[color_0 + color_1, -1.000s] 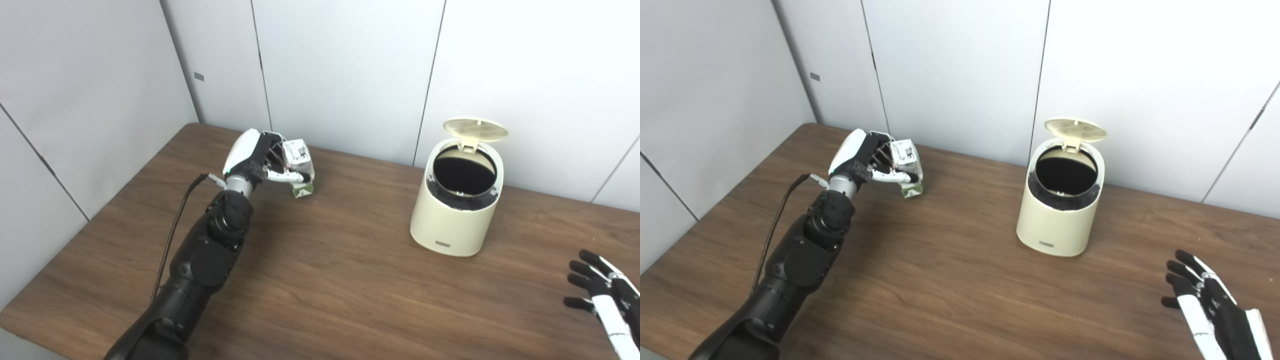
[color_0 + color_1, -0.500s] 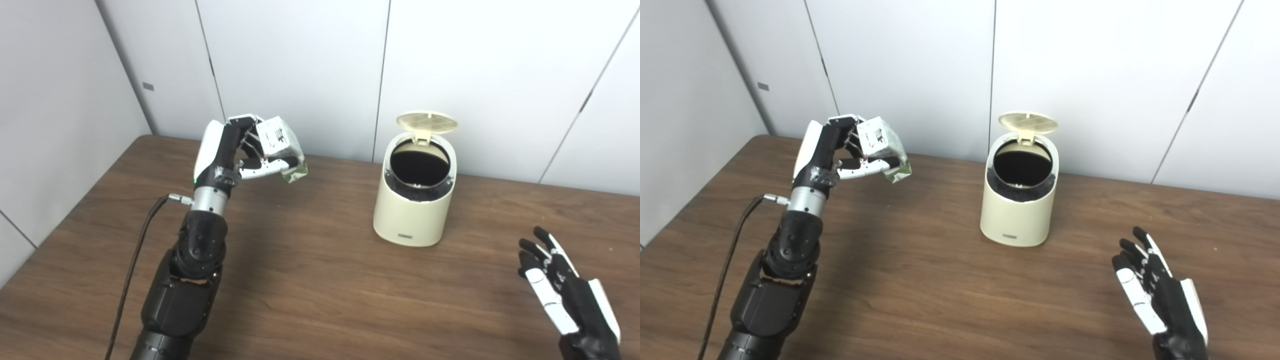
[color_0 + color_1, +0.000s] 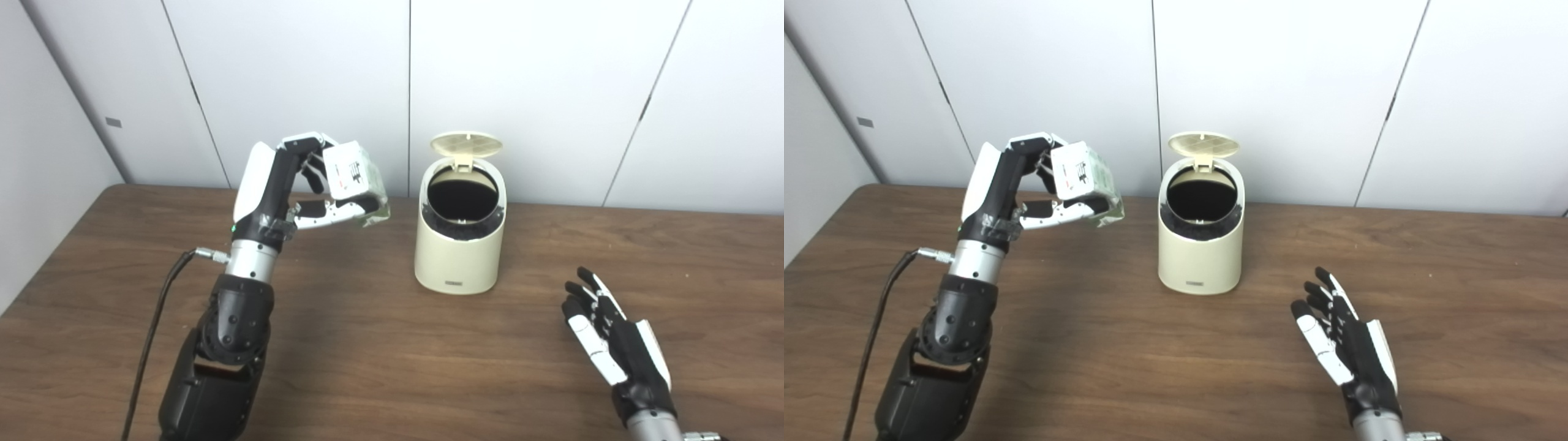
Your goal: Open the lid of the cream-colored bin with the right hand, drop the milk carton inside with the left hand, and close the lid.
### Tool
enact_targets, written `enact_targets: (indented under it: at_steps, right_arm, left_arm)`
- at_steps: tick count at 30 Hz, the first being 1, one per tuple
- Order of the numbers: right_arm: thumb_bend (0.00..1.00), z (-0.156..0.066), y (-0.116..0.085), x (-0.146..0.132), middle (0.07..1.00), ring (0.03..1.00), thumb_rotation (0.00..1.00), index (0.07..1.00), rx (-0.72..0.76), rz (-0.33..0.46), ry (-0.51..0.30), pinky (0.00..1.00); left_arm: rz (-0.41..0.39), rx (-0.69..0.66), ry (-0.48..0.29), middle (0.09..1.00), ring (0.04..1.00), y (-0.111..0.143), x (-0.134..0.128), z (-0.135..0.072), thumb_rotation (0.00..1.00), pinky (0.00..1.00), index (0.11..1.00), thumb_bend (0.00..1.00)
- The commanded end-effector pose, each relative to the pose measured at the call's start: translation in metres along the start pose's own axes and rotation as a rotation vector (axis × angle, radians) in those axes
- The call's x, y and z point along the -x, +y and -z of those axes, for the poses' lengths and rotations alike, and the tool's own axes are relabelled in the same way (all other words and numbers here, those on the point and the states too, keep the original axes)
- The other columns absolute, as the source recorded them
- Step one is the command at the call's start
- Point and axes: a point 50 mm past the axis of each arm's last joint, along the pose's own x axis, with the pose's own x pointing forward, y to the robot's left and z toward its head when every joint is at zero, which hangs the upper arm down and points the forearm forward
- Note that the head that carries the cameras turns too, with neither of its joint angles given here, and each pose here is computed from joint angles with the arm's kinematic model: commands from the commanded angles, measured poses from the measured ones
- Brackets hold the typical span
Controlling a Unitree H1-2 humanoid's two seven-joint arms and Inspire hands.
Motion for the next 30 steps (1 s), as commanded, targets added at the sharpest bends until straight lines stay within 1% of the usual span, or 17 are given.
enact_targets:
  at_steps: [1, 3, 8, 11, 14, 21, 25, 30]
  right_arm:
    - [0.51, -0.015, 0.003, -0.004, 0.885, 0.871, 0.79, 0.934, 0.016, 0.008, -0.082, 0.78]
    - [0.49, -0.015, 0.006, -0.005, 0.888, 0.867, 0.79, 0.939, 0.024, 0.006, -0.082, 0.77]
    - [0.49, -0.017, 0.014, -0.006, 0.882, 0.867, 0.78, 0.938, 0.01, 0.014, -0.074, 0.78]
    - [0.47, -0.017, 0.017, -0.006, 0.879, 0.866, 0.79, 0.938, 0.023, 0.013, -0.078, 0.77]
    - [0.47, -0.017, 0.019, -0.006, 0.875, 0.867, 0.81, 0.932, 0.039, 0.012, -0.079, 0.78]
    - [0.47, -0.017, 0.024, -0.006, 0.872, 0.864, 0.82, 0.925, 0.056, 0.015, -0.073, 0.77]
    - [0.48, -0.017, 0.026, -0.006, 0.869, 0.862, 0.82, 0.922, 0.051, 0.017, -0.071, 0.77]
    - [0.48, -0.018, 0.028, -0.005, 0.868, 0.859, 0.83, 0.922, 0.055, 0.016, -0.072, 0.77]
  left_arm:
    - [-0.051, 0.004, -0.151, 0.53, 0.444, 0.006, -0.021, -0.029, 0.0, 0.3, 0.493, 0.47]
    - [-0.051, 0.014, -0.167, 0.519, 0.445, 0.003, -0.023, -0.031, 0.0, 0.32, 0.491, 0.47]
    - [-0.057, 0.039, -0.228, 0.499, 0.445, -0.012, -0.029, -0.043, 0.0, 0.34, 0.486, 0.48]
    - [-0.055, 0.037, -0.266, 0.502, 0.442, -0.019, -0.032, -0.045, 0.0, 0.33, 0.495, 0.48]
    - [-0.058, 0.032, -0.301, 0.494, 0.434, -0.027, -0.036, -0.045, 0.0, 0.33, 0.501, 0.48]
    - [-0.059, 0.034, -0.35, 0.484, 0.423, -0.047, -0.042, -0.043, 0.0, 0.35, 0.494, 0.48]
    - [-0.056, 0.062, -0.374, 0.494, 0.428, -0.062, -0.045, -0.036, 0.0, 0.36, 0.485, 0.48]
    - [-0.055, 0.061, -0.41, 0.495, 0.441, -0.074, -0.052, -0.027, 0.0, 0.37, 0.473, 0.48]
